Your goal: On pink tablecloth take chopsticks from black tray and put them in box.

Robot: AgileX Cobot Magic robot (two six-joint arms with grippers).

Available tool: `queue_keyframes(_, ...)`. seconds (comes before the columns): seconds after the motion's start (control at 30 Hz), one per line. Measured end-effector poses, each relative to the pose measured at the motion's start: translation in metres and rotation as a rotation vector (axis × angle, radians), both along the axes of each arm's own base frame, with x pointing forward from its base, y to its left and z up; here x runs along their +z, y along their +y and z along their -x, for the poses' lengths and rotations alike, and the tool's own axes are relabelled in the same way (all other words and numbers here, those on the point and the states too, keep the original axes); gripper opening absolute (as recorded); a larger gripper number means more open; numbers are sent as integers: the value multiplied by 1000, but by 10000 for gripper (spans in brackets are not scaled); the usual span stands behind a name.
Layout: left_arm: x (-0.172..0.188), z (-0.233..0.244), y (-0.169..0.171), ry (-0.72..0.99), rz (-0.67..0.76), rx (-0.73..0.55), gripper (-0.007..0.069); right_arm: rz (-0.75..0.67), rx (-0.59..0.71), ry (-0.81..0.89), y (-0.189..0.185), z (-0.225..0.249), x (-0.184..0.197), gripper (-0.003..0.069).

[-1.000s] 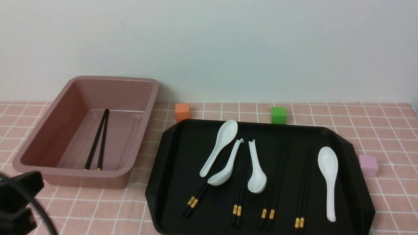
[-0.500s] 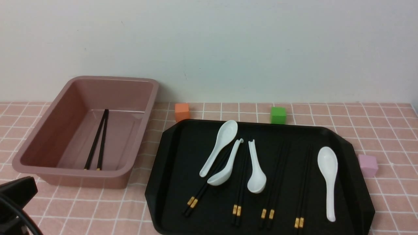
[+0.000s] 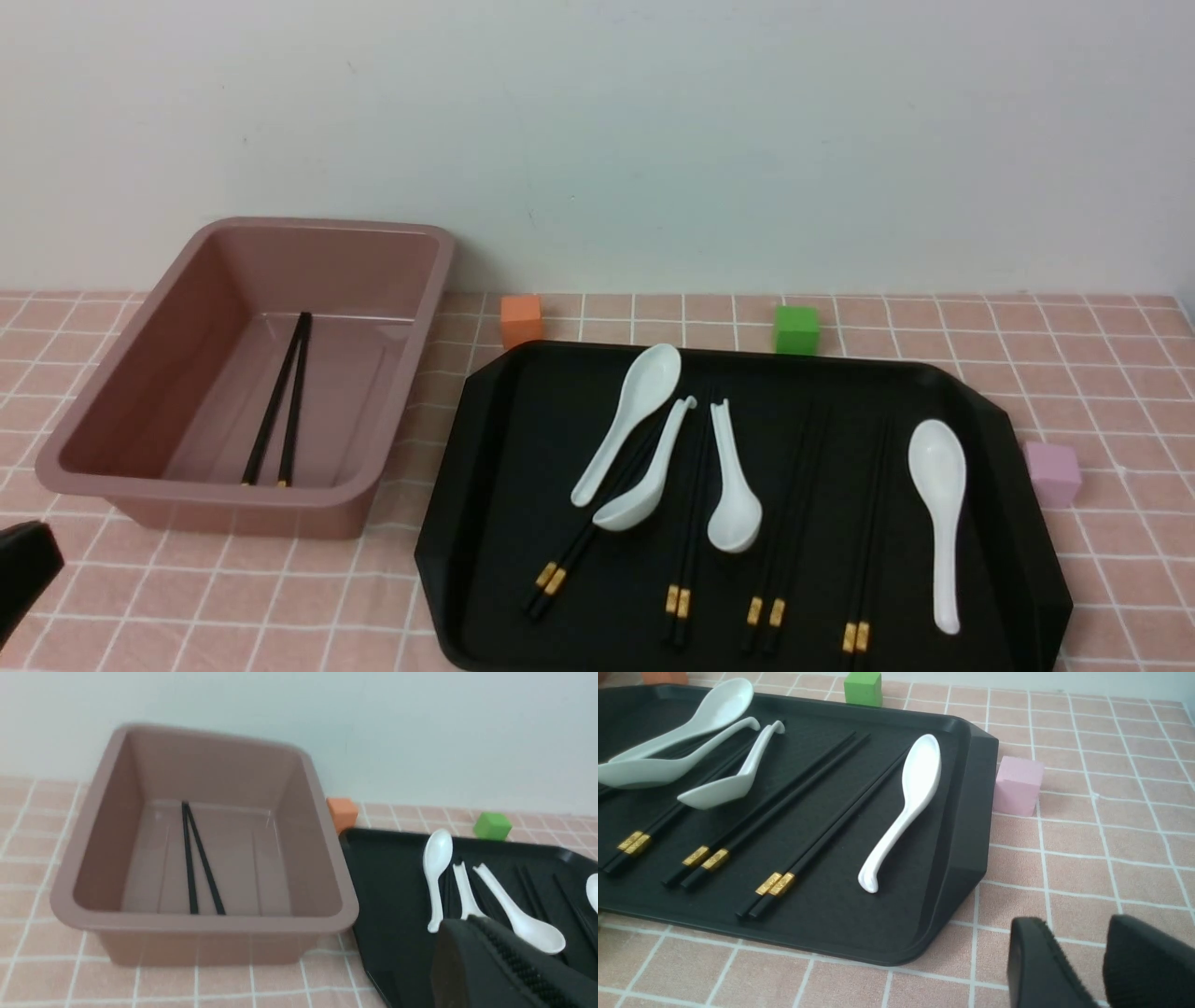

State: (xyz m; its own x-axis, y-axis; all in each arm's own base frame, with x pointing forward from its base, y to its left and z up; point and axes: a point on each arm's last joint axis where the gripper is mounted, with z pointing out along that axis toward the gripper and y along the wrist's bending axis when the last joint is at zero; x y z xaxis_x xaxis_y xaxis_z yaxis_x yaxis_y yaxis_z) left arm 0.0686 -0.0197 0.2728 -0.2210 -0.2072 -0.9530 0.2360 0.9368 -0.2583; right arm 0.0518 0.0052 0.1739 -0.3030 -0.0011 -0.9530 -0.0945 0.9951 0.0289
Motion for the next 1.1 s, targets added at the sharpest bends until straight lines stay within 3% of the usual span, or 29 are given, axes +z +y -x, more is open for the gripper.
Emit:
queue_keyframes(0.33, -43, 10, 12, -47, -11, 154, -13, 0, 0, 0, 0, 0, 0, 240)
queue_keyframes(0.57, -75, 14, 13, -28, 1, 165, -13, 0, 0, 0, 0, 0, 0, 240)
queue_keyframes(0.73, -102, 16, 11, 148, -6, 155, -13, 0, 0, 0, 0, 0, 0, 240)
queue_keyframes(1.1, -104, 17, 11, 173, 10, 151, -13, 0, 0, 0, 0, 0, 0, 240)
